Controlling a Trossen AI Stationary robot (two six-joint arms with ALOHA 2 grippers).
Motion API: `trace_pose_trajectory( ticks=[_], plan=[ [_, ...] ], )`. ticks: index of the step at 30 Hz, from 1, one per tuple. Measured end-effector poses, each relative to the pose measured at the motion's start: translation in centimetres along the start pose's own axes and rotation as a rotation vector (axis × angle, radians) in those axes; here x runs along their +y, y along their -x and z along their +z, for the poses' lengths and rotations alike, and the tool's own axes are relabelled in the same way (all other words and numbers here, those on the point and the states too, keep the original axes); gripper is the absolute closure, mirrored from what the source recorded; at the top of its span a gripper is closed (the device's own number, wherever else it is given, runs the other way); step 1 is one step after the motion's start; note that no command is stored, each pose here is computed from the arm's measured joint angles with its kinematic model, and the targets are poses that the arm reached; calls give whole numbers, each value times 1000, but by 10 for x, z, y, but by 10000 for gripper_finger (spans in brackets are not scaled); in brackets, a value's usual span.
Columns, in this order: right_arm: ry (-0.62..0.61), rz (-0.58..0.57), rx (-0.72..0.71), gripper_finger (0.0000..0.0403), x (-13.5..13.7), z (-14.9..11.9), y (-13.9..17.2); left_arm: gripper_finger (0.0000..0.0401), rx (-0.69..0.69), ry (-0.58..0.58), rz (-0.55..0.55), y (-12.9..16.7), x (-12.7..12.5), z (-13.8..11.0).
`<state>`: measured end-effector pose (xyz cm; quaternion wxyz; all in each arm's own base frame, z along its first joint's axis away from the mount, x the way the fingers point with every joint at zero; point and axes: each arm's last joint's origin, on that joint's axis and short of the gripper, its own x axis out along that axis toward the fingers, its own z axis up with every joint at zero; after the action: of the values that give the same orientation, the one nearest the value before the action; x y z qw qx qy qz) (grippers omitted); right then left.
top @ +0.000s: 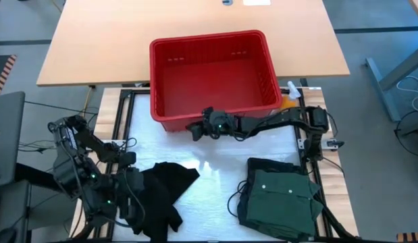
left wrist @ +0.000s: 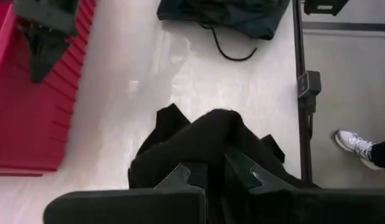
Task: Fold laundry
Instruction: Remove the black shirt from the red bin
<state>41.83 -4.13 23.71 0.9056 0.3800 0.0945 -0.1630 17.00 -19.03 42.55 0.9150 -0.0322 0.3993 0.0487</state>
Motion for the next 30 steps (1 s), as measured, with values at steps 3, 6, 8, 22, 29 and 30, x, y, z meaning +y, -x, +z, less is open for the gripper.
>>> trace_pose_trajectory(
  ticks=[3, 6, 8, 22, 29, 30],
  plan=[
    [59, 29, 124, 216, 15, -9, 15, 401, 0, 0, 3, -1, 1, 1],
    [124, 17, 200, 216, 32, -18, 35, 401, -18, -7, 22, -2, 2, 3],
    [164, 8, 202, 216, 45, -21, 49, 401, -36, -13, 29, -3, 3, 5],
    [317, 264, 292, 216, 132, -77, 139, 401, -111, -150, -41, -21, 12, 39],
    [332, 386, 384, 216, 158, -114, 176, 401, -151, -168, -56, -33, 24, 59],
    [316, 390, 394, 216, 160, -118, 180, 401, -157, -176, -68, -36, 25, 62]
  ],
)
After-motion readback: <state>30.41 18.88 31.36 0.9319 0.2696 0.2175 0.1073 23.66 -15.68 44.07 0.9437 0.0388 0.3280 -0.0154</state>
